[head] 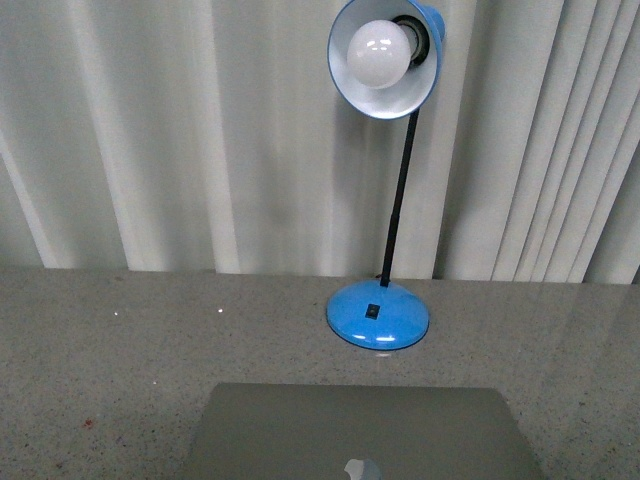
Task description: Close laptop
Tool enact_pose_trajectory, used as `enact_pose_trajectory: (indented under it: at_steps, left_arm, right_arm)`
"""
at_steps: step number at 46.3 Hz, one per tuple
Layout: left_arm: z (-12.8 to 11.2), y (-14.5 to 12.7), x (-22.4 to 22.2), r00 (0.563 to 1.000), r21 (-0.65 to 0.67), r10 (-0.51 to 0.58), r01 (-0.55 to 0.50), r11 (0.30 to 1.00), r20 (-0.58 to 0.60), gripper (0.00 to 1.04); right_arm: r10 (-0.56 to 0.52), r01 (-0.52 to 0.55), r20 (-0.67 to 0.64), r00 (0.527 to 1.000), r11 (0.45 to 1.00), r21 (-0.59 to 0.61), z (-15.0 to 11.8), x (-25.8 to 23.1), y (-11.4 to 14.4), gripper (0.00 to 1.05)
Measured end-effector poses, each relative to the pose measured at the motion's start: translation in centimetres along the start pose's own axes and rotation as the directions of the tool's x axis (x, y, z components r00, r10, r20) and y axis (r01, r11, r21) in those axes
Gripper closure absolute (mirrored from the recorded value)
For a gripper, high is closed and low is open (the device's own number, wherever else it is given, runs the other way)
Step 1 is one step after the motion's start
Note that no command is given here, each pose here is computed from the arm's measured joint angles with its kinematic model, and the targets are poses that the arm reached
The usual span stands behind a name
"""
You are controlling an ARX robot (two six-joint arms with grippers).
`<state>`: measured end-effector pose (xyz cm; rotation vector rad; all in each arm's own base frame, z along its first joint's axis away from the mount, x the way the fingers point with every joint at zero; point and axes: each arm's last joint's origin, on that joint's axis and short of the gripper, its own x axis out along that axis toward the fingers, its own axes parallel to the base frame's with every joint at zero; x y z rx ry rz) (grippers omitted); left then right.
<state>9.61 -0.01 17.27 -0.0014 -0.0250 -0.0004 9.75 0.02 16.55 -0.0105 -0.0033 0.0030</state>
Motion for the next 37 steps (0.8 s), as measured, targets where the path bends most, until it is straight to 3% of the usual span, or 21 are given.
enact_pose_trajectory:
  at_steps: [37]
  left_arm:
    - [0.0,0.0,0.0,1.0,0.0,0.0,0.0,1.0,0.0,0.07]
  right_arm:
    - [0.0,0.0,0.0,1.0,1.0,0.0,0.0,0.0,0.0,0.07]
